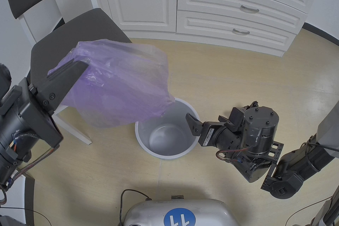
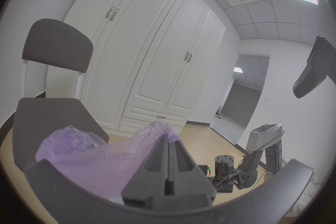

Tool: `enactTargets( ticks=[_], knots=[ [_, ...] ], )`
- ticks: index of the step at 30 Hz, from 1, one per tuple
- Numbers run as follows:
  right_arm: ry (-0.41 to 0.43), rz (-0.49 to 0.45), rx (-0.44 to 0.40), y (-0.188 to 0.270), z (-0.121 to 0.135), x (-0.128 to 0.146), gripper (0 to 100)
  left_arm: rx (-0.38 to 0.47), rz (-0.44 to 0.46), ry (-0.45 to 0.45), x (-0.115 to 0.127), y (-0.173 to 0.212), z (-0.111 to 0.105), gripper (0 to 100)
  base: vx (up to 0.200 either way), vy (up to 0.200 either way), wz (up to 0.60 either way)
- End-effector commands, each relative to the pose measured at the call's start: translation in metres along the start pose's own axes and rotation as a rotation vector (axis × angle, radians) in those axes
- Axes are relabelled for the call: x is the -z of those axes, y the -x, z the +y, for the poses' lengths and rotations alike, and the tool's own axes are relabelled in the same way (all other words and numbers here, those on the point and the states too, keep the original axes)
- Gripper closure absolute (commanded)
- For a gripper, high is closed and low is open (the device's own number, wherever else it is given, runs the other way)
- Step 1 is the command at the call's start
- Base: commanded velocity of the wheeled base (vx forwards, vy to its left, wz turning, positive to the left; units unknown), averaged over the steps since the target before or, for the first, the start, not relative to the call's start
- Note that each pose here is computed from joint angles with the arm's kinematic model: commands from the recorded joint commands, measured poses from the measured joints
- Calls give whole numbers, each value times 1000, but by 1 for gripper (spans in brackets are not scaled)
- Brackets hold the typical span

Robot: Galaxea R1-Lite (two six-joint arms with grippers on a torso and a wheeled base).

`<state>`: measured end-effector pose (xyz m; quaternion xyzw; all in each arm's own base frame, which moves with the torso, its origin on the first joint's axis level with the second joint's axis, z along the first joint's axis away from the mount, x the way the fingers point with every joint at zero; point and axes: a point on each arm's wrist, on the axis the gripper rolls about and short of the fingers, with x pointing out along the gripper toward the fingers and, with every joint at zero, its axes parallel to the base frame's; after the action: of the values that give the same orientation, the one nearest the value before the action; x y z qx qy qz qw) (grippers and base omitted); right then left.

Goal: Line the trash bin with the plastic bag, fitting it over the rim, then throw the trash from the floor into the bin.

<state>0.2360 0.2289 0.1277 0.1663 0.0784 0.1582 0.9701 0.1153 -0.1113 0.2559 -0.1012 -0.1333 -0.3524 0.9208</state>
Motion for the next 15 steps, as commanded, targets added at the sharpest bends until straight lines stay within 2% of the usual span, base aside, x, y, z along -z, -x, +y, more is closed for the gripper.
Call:
enactTargets(
  ticks=[1,15],
  knots=[
    [11,30,6,-6,-1,11,0,4,20,13,5,-7,-1,100,0,0,0],
    [-11,171,-44,-11,8,59,0,53,29,58,7,-10,-10,100,0,0,0]
  ],
)
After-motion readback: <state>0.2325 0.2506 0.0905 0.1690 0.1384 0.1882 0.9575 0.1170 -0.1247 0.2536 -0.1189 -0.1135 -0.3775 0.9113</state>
